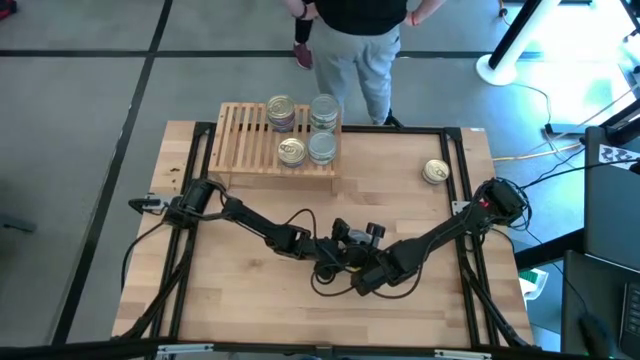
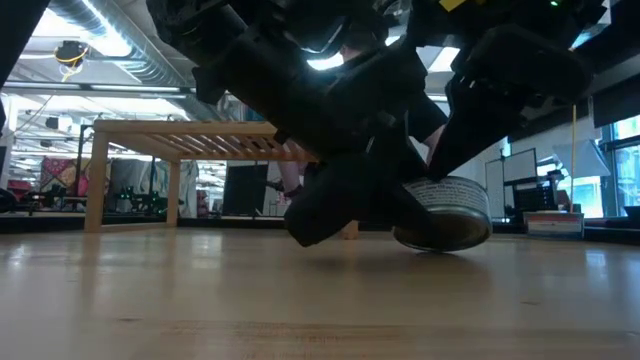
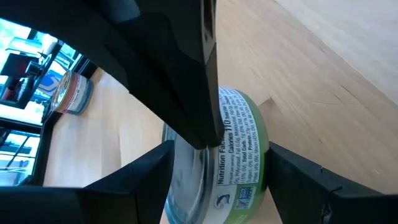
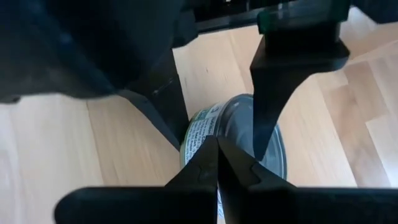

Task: Stack canned seafood by type on shelf
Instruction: Stack the green tuna can on top of the bottom stacked green tuna cans on the shelf

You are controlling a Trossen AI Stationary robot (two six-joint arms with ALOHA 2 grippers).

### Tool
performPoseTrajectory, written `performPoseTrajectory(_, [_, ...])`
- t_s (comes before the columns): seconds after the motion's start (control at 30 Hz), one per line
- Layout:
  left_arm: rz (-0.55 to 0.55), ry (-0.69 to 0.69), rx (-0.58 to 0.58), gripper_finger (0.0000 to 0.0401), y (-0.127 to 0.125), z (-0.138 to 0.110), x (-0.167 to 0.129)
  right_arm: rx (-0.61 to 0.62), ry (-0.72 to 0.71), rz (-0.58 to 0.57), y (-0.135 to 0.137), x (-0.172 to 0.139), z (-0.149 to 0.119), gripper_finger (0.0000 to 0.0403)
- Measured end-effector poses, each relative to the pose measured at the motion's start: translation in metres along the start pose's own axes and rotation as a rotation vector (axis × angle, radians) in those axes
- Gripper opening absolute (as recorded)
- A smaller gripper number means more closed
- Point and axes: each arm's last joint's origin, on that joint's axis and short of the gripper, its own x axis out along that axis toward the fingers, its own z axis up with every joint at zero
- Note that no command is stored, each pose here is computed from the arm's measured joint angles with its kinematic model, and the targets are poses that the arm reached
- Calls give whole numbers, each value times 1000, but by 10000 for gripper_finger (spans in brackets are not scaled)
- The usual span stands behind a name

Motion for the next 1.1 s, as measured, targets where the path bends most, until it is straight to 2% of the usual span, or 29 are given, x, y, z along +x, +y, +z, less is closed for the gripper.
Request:
performPoseTrajectory(0.27, [1, 0, 0, 227, 0, 0, 0, -17, -20, 16, 2, -7, 9, 1])
performPoseTrajectory(0.63, [3, 1, 3, 126, 0, 0, 0, -52, -6, 5, 1, -11, 12, 1])
performPoseTrajectory(0.73, [4, 1, 5, 124, 0, 0, 0, -53, 0, 12, 1, -11, 12, 3])
performPoseTrajectory(0.9, [4, 1, 3, 124, 0, 0, 0, -51, 5, 20, 1, -11, 12, 27])
performPoseTrajectory(1.1, [4, 1, -2, 133, 0, 0, 0, -49, 14, 33, 1, -11, 12, 85])
